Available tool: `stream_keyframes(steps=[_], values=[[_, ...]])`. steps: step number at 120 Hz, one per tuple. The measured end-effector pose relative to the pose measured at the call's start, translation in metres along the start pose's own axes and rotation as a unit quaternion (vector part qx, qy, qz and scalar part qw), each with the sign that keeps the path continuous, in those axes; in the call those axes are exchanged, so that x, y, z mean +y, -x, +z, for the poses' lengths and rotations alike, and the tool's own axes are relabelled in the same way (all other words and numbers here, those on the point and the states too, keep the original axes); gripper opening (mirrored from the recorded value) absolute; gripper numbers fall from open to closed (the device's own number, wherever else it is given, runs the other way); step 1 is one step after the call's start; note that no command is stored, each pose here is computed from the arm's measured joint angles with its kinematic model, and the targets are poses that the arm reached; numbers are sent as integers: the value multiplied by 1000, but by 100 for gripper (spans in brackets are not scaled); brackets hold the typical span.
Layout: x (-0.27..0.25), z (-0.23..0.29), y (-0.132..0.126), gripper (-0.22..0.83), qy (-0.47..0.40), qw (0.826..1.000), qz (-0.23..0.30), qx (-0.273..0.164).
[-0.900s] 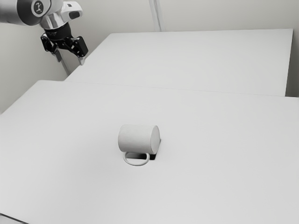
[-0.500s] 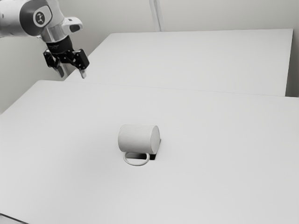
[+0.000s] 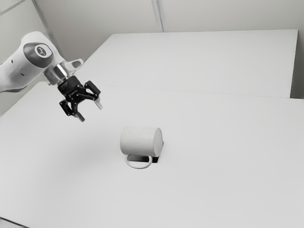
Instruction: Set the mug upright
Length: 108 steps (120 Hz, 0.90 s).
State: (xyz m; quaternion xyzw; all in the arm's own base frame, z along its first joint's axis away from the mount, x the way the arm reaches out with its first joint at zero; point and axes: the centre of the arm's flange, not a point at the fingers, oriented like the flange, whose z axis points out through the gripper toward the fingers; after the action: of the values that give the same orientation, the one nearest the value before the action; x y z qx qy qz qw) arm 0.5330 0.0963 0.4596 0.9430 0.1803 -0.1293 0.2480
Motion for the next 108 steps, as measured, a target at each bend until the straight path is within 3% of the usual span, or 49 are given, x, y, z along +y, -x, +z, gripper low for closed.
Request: stream_keyframes(steps=[31,72,108], values=[[-14,50,-33,62,70,996,-28,-52],[-24,104,-67,61,163,981,-54,-88],[-27,129,-87,61,210,973,-64,-78]])
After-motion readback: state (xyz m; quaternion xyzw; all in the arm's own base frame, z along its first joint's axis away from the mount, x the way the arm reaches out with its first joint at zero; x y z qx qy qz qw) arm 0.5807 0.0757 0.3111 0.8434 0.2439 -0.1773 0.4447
